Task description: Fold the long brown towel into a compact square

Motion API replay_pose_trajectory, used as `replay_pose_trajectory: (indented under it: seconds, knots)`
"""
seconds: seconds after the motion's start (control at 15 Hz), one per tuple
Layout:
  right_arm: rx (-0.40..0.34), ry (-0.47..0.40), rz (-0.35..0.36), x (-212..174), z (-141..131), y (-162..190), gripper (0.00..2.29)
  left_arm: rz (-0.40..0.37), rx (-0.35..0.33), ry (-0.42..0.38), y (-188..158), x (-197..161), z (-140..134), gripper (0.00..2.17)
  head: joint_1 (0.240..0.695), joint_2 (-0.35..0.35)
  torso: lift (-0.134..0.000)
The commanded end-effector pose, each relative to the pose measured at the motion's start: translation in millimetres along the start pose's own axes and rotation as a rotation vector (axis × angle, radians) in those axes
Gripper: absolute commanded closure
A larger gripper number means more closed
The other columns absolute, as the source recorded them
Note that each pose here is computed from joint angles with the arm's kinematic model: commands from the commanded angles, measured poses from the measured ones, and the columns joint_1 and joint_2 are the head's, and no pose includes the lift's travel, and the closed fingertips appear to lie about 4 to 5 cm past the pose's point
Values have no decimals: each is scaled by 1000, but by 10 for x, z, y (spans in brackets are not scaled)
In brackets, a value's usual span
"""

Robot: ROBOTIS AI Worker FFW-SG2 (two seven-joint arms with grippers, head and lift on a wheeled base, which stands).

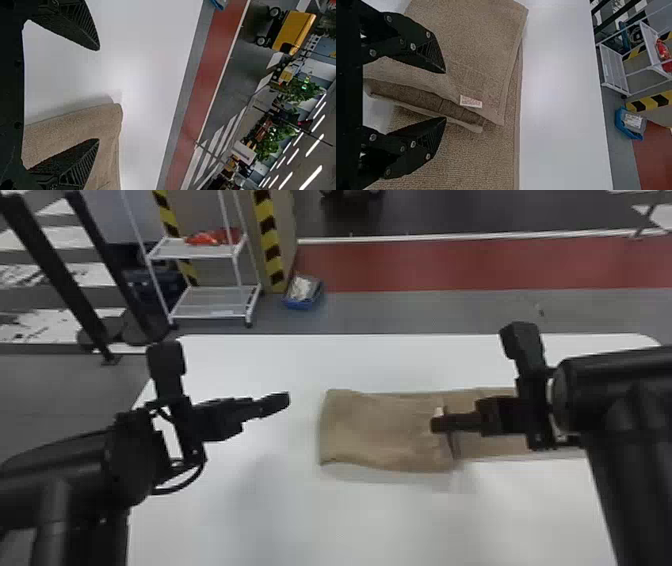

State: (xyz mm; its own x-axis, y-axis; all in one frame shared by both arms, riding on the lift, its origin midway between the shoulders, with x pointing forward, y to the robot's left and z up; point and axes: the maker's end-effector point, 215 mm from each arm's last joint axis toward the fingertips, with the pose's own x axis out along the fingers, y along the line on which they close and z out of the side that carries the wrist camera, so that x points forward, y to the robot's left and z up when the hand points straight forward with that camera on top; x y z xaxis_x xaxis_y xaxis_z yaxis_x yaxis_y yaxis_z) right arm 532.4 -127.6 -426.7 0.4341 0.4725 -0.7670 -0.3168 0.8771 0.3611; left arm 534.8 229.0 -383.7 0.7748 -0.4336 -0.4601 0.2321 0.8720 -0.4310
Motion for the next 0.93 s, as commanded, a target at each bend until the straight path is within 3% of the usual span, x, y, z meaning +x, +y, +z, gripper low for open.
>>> replay_pose_trajectory:
  seconds: [0.0, 0.73, 0.8, 0.87]
  knots:
    - [-4, -2, 0, 5, 22, 24, 525, 1, 0, 1, 8, -4, -8, 66, 695, 104, -120]
    - [-38, 31, -18, 87, 18, 51, 596, 5, -5, 5, 41, 5, -40, 70, 695, 110, -120]
    - [-43, 32, -16, 102, 20, 58, 738, 6, -2, 2, 47, 5, -27, 70, 695, 111, -120]
    - [-44, 34, -15, 107, 18, 60, 741, 7, -3, 2, 53, 2, -25, 70, 695, 112, -120]
